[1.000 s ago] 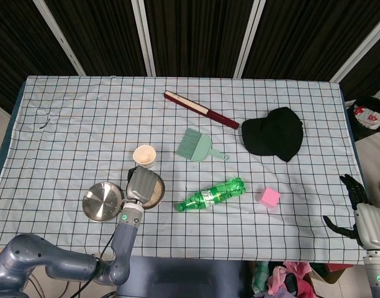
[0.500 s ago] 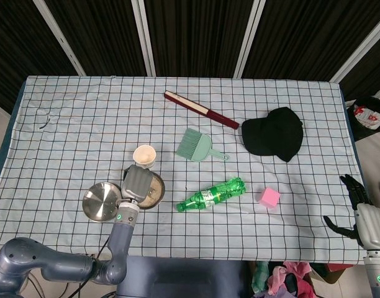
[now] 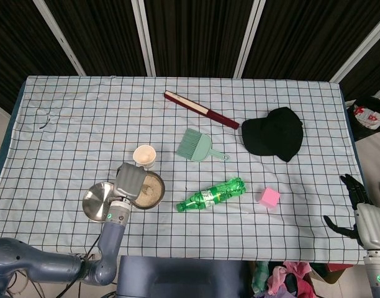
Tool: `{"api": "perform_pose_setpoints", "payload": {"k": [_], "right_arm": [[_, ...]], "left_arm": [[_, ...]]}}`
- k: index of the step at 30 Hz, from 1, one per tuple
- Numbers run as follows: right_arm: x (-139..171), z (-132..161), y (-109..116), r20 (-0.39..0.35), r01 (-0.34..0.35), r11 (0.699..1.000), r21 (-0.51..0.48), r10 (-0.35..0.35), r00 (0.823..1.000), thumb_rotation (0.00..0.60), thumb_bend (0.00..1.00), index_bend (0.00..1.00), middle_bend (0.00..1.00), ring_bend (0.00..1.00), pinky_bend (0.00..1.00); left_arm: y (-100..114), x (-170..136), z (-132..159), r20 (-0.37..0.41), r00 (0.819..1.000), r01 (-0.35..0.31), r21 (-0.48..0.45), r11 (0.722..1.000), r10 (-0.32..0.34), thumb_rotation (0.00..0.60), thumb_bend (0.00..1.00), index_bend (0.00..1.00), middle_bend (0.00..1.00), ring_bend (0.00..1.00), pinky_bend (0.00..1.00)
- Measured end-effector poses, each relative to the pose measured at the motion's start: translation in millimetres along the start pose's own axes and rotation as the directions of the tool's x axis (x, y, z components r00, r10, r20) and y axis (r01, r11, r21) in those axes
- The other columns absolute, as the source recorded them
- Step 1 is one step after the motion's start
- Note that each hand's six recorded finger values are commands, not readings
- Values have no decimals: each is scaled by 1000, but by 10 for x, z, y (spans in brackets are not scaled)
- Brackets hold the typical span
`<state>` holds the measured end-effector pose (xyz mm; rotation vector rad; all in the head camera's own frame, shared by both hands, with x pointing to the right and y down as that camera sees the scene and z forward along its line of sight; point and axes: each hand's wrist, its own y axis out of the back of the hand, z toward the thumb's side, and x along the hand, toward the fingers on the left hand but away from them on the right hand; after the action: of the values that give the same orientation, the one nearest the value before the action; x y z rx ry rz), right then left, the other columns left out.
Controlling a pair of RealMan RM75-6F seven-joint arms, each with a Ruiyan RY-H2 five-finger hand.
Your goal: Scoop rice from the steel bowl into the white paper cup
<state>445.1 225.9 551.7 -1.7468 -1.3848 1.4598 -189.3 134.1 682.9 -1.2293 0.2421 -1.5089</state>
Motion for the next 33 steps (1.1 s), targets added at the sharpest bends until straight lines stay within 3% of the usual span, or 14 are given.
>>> {"api": "perform_pose_setpoints", "payload": {"k": [10,33], "right_arm": [[5,6,-4,-3,0,1000,4,0,1000,600,200,0,0,0,207],[4,3,-7,-4,-1,1000,10,1,1000,600,200,0,0,0,207]], "left_arm": [[-80,-38,-170,-7,1000,-6,-61,998,5,600,507,767,1000,1000,1000],[-22,-18,-271,-10,998,-63,-169,984,63,600,507,766,1000,1000,1000]]}}
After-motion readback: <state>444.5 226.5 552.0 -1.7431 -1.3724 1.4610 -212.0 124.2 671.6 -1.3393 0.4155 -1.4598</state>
